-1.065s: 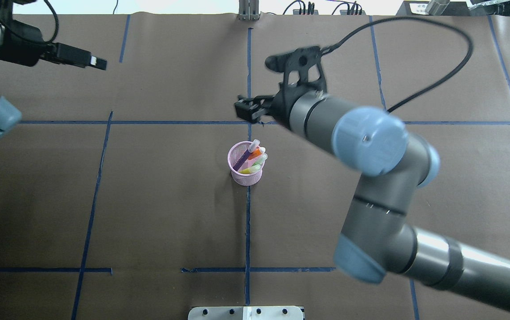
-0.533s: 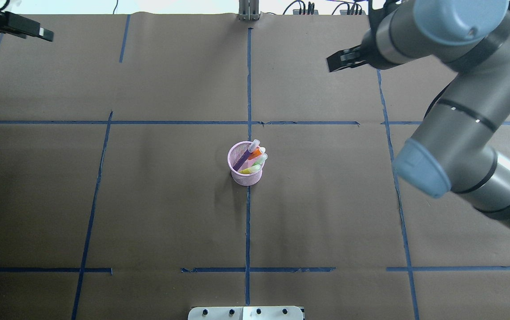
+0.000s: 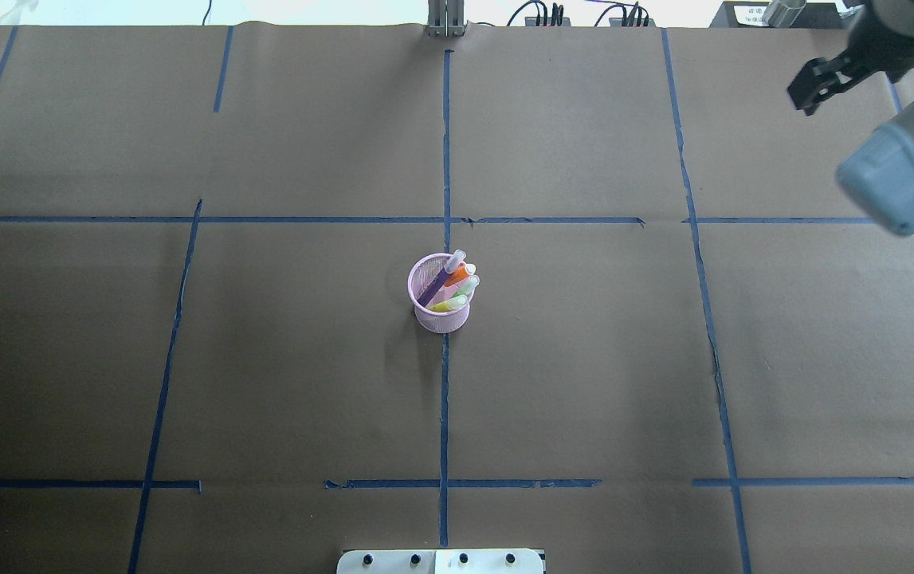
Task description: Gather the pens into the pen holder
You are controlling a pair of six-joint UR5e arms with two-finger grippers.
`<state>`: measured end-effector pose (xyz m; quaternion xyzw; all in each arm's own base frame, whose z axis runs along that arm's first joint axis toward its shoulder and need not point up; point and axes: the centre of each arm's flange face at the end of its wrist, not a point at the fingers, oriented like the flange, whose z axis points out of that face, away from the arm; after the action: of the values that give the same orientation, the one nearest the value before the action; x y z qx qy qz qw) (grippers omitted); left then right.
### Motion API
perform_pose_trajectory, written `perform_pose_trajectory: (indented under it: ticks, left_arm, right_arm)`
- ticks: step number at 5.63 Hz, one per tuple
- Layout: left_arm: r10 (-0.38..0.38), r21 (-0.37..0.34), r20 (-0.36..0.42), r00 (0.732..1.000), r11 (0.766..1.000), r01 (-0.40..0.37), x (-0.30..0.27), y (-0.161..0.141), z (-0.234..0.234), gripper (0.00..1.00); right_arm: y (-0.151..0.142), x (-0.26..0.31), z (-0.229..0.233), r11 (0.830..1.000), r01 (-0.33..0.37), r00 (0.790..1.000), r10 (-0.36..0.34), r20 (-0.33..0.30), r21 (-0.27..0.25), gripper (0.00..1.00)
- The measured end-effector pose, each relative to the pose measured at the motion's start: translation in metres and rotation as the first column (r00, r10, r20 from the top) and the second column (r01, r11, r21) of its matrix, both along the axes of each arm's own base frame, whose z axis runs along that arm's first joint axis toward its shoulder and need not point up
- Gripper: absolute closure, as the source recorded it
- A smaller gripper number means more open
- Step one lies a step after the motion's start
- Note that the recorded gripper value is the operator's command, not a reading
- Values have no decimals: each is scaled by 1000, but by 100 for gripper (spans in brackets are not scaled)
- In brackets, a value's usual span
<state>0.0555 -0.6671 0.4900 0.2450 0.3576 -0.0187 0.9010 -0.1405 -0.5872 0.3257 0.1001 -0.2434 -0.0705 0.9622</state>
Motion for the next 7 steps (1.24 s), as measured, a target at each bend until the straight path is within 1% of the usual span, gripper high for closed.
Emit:
perform_pose_trajectory:
  ticks: [1, 2, 3, 4, 5, 6, 7]
  left_arm:
    - [21, -75, 55, 998, 997, -17, -19, 4, 24, 0]
    - [78, -141, 86, 993, 988, -66, -38, 15, 51, 0]
    - [135, -200, 38, 990, 972, -125, -68, 29, 75, 0]
    - [169, -246, -41, 985, 954, -174, -98, 53, 106, 0]
    - [177, -289, -79, 981, 938, -192, -111, 78, 138, 0]
    - [170, -338, -100, 980, 921, -194, -118, 106, 172, 0]
    - [163, -380, -109, 981, 905, -193, -121, 132, 199, 0]
  right_arm:
    - [-8, 46, 35, 997, 10, 996, -4, 89, -77, 0]
    - [0, 90, 76, 993, 39, 988, -21, 153, -113, 0]
    - [17, 122, 114, 989, 65, 977, -36, 209, -135, 0]
    - [40, 141, 152, 987, 76, 967, -39, 251, -142, 0]
    - [59, 150, 188, 987, 74, 964, -33, 266, -146, 0]
    - [71, 153, 213, 985, 68, 963, -24, 267, -158, 0]
    - [80, 156, 227, 982, 55, 964, -6, 265, -179, 0]
